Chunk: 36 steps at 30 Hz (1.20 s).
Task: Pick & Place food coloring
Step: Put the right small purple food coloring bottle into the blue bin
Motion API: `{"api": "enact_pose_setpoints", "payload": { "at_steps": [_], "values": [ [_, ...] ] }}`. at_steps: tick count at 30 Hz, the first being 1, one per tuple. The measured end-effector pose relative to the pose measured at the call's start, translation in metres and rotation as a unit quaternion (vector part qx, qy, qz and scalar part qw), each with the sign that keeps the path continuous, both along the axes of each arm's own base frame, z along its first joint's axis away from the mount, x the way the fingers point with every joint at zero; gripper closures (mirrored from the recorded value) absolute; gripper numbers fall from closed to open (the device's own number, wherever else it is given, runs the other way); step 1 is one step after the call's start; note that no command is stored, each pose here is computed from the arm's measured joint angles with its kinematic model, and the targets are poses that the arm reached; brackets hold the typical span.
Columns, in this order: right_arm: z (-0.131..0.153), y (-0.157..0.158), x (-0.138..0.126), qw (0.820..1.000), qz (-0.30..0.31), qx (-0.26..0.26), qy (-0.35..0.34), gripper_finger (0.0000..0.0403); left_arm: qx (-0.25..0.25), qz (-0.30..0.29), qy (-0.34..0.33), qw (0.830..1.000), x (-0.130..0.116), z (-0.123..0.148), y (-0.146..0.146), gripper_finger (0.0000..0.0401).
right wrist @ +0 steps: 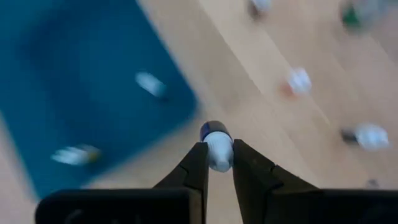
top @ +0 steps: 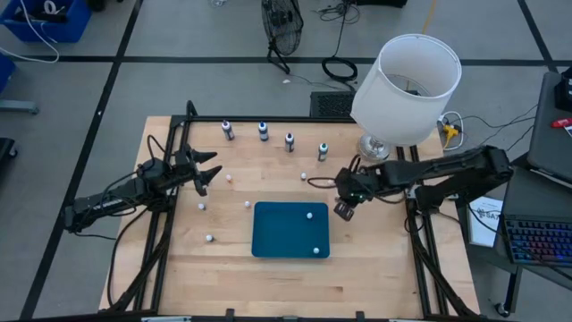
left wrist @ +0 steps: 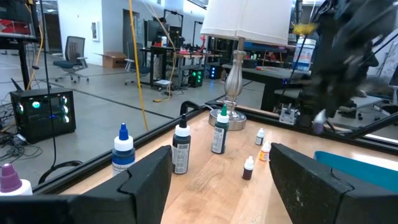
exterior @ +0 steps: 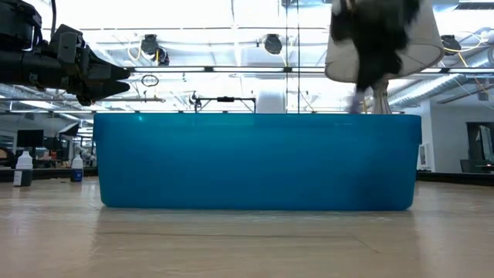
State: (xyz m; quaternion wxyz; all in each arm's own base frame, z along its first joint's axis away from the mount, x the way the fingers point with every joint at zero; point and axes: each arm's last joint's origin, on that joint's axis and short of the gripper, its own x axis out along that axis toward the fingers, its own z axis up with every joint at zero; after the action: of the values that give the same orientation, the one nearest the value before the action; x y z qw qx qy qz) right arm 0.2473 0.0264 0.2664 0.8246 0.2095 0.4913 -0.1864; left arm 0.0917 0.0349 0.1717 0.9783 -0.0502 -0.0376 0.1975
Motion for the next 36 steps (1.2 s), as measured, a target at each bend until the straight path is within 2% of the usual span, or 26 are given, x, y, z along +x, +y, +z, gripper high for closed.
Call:
{"api": "enact_pose_setpoints", "payload": {
  "at_steps": [3, 7, 10, 13, 19, 26, 36],
  "values": [
    [0.025, 0.018, 0.02, 0.999, 0.028, -0.011, -0.032, 0.0364, 0.0, 0.0, 0.0, 1.0, 0.0, 0.0, 0.0, 0.0132],
    [0.036, 0.039, 0.053, 0.997, 0.069, -0.023, -0.01, 0.0364, 0.0, 0.0, 0.0, 1.0, 0.0, 0.0, 0.0, 0.0132],
    [0.02, 0.048, 0.074, 0.994, 0.095, -0.035, 0.049, 0.0364, 0.0, 0.0, 0.0, 1.0, 0.0, 0.0, 0.0, 0.0132],
    [-0.009, 0.054, 0.089, 0.987, 0.122, -0.025, 0.103, 0.0364, 0.0, 0.0, 0.0, 1.0, 0.0, 0.0, 0.0, 0.0132],
    [-0.054, 0.059, 0.106, 0.974, 0.145, -0.014, 0.174, 0.0364, 0.0, 0.0, 0.0, 1.0, 0.0, 0.0, 0.0, 0.0132],
    [-0.083, 0.061, 0.115, 0.964, 0.161, -0.022, 0.209, 0.0364, 0.0, 0.0, 0.0, 1.0, 0.0, 0.0, 0.0, 0.0132],
    [-0.093, 0.061, 0.116, 0.964, 0.168, -0.025, 0.205, 0.0355, 0.0, 0.0, 0.0, 1.0, 0.0, 0.0, 0.0, 0.0132]
  ]
}}
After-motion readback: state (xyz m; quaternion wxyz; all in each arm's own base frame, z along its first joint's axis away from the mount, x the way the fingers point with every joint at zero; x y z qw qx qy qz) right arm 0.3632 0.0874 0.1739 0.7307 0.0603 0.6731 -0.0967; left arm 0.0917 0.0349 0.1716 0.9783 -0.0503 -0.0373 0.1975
